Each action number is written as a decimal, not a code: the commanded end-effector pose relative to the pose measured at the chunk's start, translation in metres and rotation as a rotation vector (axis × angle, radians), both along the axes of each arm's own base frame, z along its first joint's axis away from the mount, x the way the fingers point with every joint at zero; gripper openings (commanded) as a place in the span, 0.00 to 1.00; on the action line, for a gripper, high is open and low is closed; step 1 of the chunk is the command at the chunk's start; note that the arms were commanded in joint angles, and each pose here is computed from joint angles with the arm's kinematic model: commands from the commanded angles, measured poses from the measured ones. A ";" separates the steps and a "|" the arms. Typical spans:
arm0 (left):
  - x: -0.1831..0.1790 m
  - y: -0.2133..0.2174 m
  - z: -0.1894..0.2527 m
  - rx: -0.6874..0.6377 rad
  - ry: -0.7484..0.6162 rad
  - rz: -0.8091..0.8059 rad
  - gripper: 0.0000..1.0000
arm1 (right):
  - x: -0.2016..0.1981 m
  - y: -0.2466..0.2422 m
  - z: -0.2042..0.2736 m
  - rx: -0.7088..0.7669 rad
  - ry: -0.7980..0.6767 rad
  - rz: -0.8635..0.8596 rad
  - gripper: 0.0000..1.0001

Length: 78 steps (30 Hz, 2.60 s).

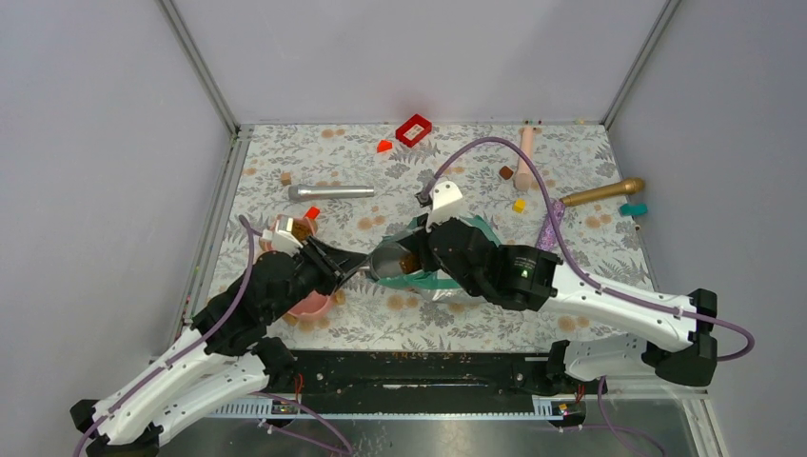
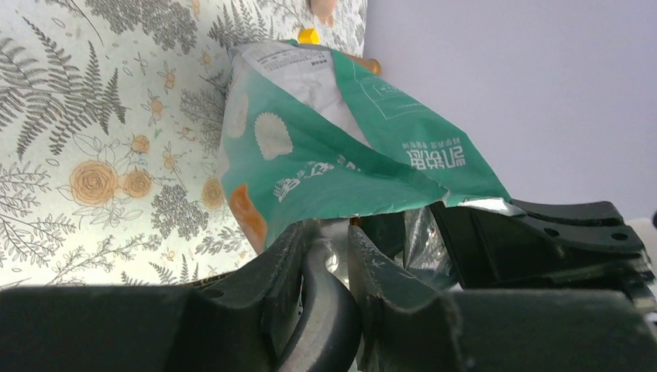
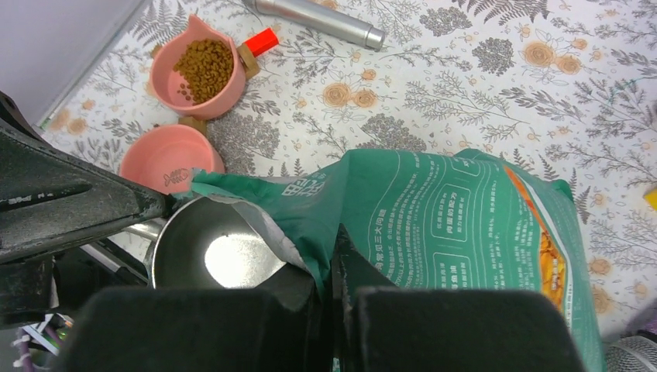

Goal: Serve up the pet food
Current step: Collect the pet food from the pet food bag.

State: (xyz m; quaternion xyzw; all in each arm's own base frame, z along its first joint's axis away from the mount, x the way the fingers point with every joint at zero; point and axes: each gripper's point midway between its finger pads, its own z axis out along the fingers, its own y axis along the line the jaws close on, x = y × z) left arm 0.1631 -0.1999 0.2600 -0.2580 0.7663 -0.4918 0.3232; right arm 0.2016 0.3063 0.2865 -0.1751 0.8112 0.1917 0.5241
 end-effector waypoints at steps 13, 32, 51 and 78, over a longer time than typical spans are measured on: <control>0.019 -0.038 0.124 -0.175 -0.242 -0.076 0.00 | 0.031 0.001 0.074 -0.151 -0.103 -0.069 0.00; -0.002 0.022 0.077 -0.230 -0.123 0.084 0.00 | 0.031 -0.024 0.080 -0.119 -0.090 -0.062 0.00; 0.044 -0.048 0.115 -0.353 -0.143 0.043 0.00 | 0.019 -0.006 0.052 -0.128 -0.002 0.022 0.00; 0.026 0.008 0.083 -0.418 -0.053 0.206 0.00 | 0.026 -0.057 0.067 -0.150 -0.052 -0.094 0.00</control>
